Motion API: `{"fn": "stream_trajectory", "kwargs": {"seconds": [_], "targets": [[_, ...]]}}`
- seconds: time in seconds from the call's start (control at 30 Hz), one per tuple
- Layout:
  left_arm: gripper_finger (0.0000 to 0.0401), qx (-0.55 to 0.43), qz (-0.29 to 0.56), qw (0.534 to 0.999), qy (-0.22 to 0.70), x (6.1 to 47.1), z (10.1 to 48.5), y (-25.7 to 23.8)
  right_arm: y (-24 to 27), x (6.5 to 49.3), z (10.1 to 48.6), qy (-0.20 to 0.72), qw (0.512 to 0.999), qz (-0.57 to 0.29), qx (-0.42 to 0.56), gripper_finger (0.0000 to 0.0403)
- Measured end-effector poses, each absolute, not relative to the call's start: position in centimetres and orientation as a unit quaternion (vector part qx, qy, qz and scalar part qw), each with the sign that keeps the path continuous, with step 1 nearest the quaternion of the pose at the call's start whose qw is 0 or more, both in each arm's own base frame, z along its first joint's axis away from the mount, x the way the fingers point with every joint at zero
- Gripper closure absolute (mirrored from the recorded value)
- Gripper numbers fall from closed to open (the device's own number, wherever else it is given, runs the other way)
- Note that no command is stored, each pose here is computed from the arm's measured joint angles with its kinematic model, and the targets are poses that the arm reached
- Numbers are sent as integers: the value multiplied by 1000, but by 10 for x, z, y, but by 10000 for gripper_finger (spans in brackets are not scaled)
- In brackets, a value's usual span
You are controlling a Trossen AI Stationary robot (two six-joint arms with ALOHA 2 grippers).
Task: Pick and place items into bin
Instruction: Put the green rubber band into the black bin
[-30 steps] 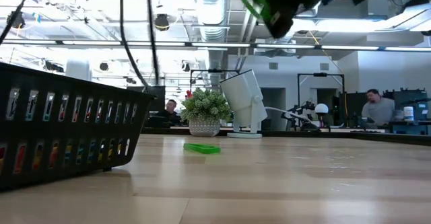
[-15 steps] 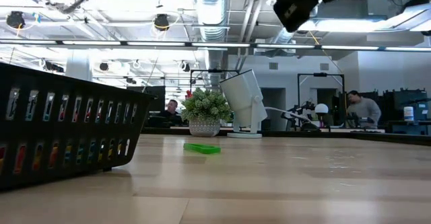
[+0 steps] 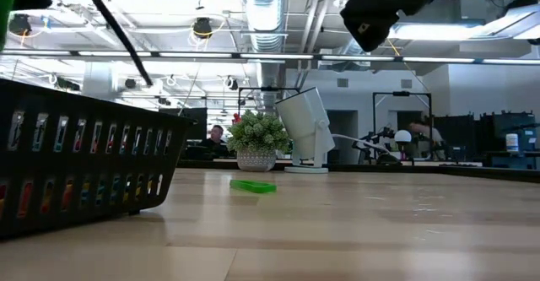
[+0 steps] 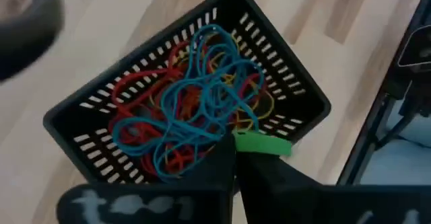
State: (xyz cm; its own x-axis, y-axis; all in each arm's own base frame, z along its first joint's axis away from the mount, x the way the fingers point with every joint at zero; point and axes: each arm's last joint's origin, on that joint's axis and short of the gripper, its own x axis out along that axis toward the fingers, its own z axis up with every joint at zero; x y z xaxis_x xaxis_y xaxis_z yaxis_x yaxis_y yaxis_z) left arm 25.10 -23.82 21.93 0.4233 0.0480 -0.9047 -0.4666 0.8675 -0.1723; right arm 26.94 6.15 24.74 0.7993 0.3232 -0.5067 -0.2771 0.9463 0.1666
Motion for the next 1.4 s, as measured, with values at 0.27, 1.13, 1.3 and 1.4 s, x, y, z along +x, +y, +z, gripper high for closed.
{"fn": "stream_trajectory", "kwargs": {"seconds": [0.27,1.13,1.3,1.4], "targets": [[396,-202,186,818,505,248,207,-231,59,270,247,275,948,158,31,355],[268,-219,197,738,607,254,231,-216,75,325,151,331,926,177,-52,307],[268,-208,229,750,585,258,231,-207,70,332,144,318,931,171,-50,307],[268,-183,248,775,551,264,232,-200,71,336,136,309,933,179,-45,307]]}}
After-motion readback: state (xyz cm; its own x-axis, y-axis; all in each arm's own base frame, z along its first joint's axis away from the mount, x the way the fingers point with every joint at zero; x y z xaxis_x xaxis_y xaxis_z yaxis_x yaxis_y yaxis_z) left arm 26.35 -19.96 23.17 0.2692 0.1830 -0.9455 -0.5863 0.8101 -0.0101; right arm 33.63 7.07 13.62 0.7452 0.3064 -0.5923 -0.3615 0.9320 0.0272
